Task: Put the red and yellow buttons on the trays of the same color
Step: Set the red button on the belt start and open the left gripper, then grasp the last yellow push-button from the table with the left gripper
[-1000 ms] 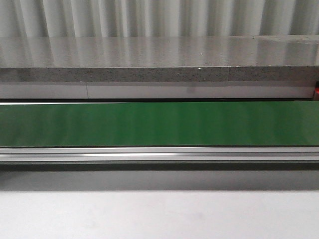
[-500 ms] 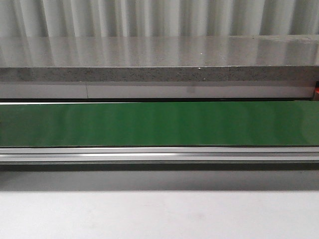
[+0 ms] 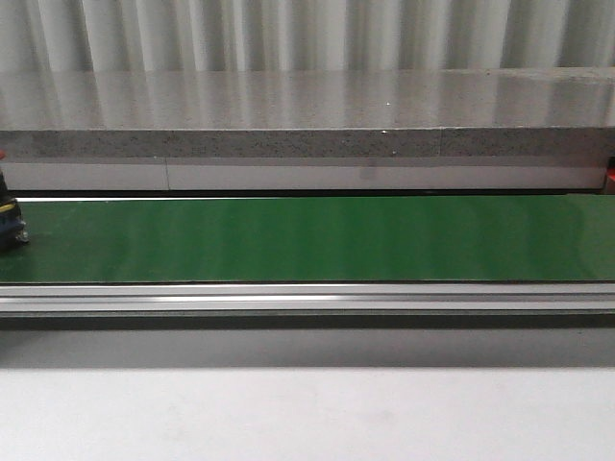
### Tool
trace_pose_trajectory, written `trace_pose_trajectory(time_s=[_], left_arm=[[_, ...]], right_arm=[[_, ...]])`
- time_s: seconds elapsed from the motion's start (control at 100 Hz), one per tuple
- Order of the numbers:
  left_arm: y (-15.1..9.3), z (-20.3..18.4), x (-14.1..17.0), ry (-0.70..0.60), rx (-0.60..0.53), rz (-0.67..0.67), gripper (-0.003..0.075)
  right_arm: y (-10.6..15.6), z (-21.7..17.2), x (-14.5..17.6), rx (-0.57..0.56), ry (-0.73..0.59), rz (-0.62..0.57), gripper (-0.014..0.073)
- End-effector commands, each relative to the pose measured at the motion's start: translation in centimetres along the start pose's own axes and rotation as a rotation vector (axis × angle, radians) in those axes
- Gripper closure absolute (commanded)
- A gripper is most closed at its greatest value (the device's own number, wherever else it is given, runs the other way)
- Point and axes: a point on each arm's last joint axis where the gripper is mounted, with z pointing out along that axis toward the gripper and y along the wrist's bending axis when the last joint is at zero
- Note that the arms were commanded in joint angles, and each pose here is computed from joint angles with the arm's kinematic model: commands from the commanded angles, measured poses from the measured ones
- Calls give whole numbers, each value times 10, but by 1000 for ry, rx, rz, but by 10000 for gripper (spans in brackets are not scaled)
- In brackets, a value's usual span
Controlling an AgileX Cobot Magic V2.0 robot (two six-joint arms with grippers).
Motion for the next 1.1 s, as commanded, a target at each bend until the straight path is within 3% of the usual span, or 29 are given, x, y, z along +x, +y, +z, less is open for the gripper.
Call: trace_pose_trajectory(time_s=[0.0,0.41,0.53,0.72,0.82,1.09], left_arm=[[-2,-15,-27,-136,8,-11,134],[-2,20,-47,-103,8,-11,146],[-2,19,-46,-91,8,-11,270],[-3,15,-44,-51,8,-10,601],[-4,5,-46,-49,11,-7,725],[-19,-63,-60,-161,44,15,740]], right_arm=[[1,-6,-10,5,-80,-9,662],[1,-6,-10,5,-80,-9,662],[1,-6,-10,5,-80,-9,662],[1,-6,-10,5,-80,-9,662],[1,-6,-10,5,-80,-9,662],[1,-6,-10,5,-80,-9,662]])
